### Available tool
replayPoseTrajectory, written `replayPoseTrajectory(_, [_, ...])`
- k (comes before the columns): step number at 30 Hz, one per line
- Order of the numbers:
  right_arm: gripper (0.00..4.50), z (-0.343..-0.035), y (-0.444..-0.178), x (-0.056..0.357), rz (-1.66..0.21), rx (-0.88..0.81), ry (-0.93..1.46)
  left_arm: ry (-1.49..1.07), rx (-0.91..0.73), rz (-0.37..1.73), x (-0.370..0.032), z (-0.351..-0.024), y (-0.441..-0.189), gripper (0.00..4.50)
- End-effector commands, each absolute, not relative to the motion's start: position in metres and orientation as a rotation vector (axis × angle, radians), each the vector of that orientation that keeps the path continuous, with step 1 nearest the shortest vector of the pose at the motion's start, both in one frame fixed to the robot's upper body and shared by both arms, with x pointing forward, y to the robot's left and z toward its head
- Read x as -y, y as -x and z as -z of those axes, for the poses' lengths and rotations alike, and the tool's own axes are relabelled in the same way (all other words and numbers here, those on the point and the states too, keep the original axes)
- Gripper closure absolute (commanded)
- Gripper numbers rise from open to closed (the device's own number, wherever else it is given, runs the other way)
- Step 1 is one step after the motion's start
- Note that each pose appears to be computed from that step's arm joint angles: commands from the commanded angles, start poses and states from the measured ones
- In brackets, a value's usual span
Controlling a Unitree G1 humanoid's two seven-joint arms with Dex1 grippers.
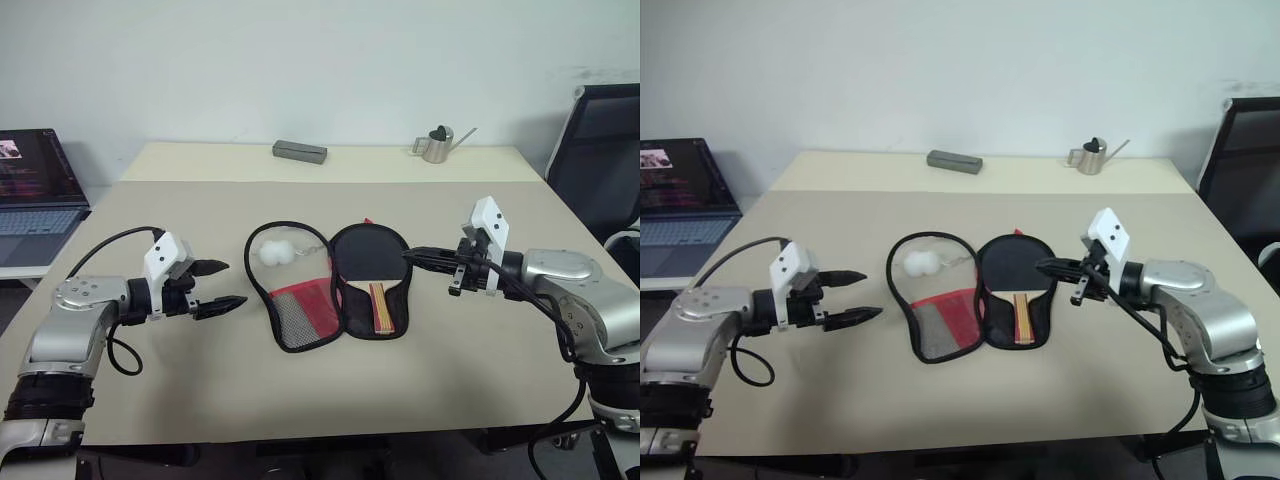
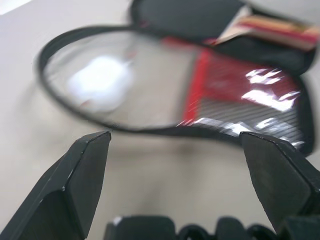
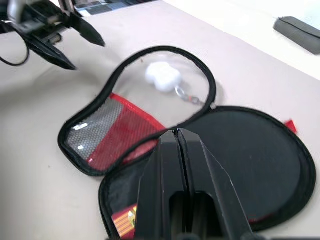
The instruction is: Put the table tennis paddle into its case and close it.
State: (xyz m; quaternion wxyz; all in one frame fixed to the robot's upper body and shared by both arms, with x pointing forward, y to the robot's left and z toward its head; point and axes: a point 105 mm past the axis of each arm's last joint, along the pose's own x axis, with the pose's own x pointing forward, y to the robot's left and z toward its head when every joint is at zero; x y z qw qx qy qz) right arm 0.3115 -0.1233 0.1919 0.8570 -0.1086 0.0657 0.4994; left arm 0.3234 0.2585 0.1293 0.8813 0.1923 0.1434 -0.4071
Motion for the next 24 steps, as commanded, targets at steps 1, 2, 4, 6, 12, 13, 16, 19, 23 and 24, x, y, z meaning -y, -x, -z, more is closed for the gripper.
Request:
replayPoseTrajectory(1, [4.48, -0.205, -0.310, 0.121, -1.081, -0.080, 0.242, -0.485, -0.283, 0.769, -0.269, -0.123, -0.337, 0.00])
replayPoseTrajectory(2, [4.48, -0.205, -0.310, 0.120, -1.083, -0.077, 0.243, -0.483, -0.277, 0.751, -0.270, -0.120, -0.341, 0.00])
replayPoseTrajectory(4, [4.48, -0.205, -0.310, 0.118, -1.085, -0.072, 0.246, -0.470, -0.258, 0.724, -0.268, -0.117, -0.350, 0.00])
replayPoseTrajectory(6, [4.48, -0.205, -0.310, 0.117, -1.090, -0.068, 0.249, -0.462, -0.236, 0.705, -0.263, -0.115, -0.360, 0.00])
replayPoseTrajectory(12, [4.48, -0.201, -0.298, 0.118, -1.141, -0.083, 0.272, -0.395, -0.174, 0.660, -0.246, -0.112, -0.385, 0.00])
replayPoseTrajectory(13, [4.48, -0.199, -0.297, 0.119, -1.146, -0.089, 0.277, -0.384, -0.171, 0.667, -0.242, -0.112, -0.386, 0.00])
replayPoseTrajectory(16, [4.48, -0.196, -0.294, 0.121, -1.150, -0.104, 0.283, -0.379, -0.187, 0.702, -0.232, -0.104, -0.388, 0.00])
replayPoseTrajectory(19, [4.48, -0.196, -0.292, 0.122, -1.154, -0.109, 0.285, -0.380, -0.216, 0.744, -0.223, -0.094, -0.387, 0.00])
replayPoseTrajectory(23, [4.48, -0.197, -0.291, 0.124, -1.147, -0.108, 0.284, -0.376, -0.209, 0.744, -0.221, -0.095, -0.390, 0.00])
replayPoseTrajectory(24, [4.48, -0.197, -0.291, 0.125, -1.142, -0.106, 0.283, -0.370, -0.203, 0.741, -0.220, -0.097, -0.392, 0.00])
